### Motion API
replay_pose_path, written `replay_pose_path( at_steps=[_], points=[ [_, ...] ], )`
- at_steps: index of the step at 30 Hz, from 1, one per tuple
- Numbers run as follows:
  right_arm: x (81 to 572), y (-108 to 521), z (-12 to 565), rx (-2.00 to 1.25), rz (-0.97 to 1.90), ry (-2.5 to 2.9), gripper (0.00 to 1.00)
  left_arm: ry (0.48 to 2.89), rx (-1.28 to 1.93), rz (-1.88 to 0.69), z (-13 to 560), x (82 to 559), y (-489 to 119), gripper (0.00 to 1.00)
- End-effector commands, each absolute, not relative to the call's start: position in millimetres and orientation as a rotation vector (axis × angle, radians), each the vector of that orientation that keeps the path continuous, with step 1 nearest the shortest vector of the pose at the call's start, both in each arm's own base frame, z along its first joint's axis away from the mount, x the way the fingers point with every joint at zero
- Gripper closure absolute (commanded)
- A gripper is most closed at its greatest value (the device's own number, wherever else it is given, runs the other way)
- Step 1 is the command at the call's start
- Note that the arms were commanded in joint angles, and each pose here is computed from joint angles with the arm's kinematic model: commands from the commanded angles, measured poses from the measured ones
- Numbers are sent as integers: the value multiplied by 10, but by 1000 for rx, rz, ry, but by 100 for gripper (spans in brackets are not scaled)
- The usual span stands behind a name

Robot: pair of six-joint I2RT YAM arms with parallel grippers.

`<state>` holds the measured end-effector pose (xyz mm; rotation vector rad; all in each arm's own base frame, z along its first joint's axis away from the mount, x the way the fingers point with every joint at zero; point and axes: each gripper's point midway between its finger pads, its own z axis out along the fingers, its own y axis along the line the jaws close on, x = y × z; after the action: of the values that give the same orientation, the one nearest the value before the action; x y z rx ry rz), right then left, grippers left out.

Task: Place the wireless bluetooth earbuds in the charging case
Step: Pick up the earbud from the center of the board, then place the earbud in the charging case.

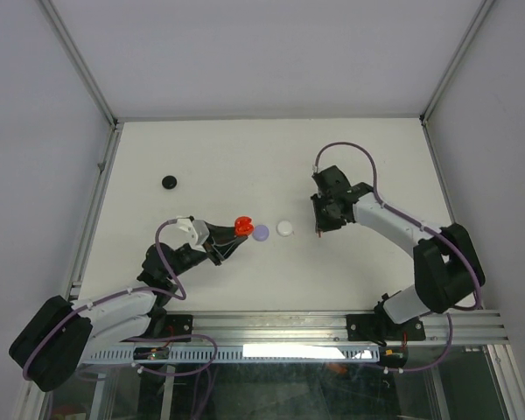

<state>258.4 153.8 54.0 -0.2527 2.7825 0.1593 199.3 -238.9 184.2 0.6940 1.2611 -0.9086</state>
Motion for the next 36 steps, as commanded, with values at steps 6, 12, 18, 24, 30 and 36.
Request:
replay_pose_path(
  at_steps=[6, 12, 18, 24, 30, 36],
  points=[
    [2815, 2088, 1624, -285, 383, 2349, 86, 1061, 682, -875, 2389, 2038, -2396, 100],
    [2665, 2396, 2216, -343, 549, 2133, 86, 1012, 727, -823, 2486, 2050, -2406, 99],
    [2446, 2662, 2690, -396, 702, 1970, 86, 984, 755, -821, 2532, 2037, -2438, 97],
    [2229, 2901, 3026, -453, 829, 1830, 86, 966, 750, -846, 2596, 2030, -2469, 97],
    [2059, 3146, 3243, -501, 910, 1702, 86, 958, 757, -865, 2607, 2009, -2491, 96],
    [1981, 3319, 3243, -538, 929, 1658, 86, 948, 743, -887, 2652, 1992, -2492, 96]
  ],
)
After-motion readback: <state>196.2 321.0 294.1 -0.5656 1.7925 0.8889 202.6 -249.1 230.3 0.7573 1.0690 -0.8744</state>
